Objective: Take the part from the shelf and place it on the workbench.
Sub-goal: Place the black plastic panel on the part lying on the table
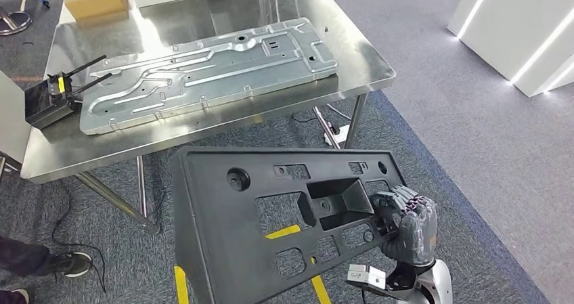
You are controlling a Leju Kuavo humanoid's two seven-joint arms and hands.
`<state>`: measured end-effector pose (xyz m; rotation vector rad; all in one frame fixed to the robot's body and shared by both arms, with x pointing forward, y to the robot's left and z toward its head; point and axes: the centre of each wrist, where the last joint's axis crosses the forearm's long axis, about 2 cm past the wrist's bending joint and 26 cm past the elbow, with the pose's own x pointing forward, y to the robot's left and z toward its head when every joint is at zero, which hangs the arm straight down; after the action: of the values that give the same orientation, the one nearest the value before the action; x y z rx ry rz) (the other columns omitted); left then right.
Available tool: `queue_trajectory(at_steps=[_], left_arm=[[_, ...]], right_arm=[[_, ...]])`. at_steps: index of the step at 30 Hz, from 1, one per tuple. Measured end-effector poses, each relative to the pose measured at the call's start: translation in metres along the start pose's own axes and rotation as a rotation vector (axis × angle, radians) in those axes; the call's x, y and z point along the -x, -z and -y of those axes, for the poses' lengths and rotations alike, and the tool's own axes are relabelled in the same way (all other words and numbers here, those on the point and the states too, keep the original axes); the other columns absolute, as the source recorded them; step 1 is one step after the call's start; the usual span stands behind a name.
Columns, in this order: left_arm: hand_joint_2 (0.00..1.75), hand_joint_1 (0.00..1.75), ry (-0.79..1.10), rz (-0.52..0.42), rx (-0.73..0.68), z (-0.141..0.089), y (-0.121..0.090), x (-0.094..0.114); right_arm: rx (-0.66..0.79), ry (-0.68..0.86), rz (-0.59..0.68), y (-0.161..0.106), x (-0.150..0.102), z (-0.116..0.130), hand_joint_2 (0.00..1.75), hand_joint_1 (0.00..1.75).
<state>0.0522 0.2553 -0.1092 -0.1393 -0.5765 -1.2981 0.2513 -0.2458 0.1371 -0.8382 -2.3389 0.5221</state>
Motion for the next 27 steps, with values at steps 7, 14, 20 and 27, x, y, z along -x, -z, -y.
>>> queue_trajectory(at_steps=[7, 14, 20, 27], left_arm=[[1.75, 0.00, 0.001, -0.007, 0.003, 0.0015, -0.0004, 0.0006], [1.75, 0.00, 0.002, -0.005, 0.004, 0.0023, 0.0001, -0.0008], [1.75, 0.00, 0.014, -0.010, -0.018, 0.0028, -0.0001, -0.0008], [1.75, 0.00, 0.037, -0.018, -0.038, 0.0013, 0.0000, -0.0009]], right_arm=[[0.000, 0.000, -0.002, -0.0005, 0.0001, -0.0001, 1.75, 1.75], [0.004, 0.000, -0.001, 0.0001, 0.0000, 0.0001, 1.75, 1.75], [-0.004, -0.004, 0.000, -0.0018, 0.0002, 0.0000, 1.75, 1.75], [-0.011, -0.017, 0.008, -0.0043, -0.0004, 0.0008, 1.75, 1.75]])
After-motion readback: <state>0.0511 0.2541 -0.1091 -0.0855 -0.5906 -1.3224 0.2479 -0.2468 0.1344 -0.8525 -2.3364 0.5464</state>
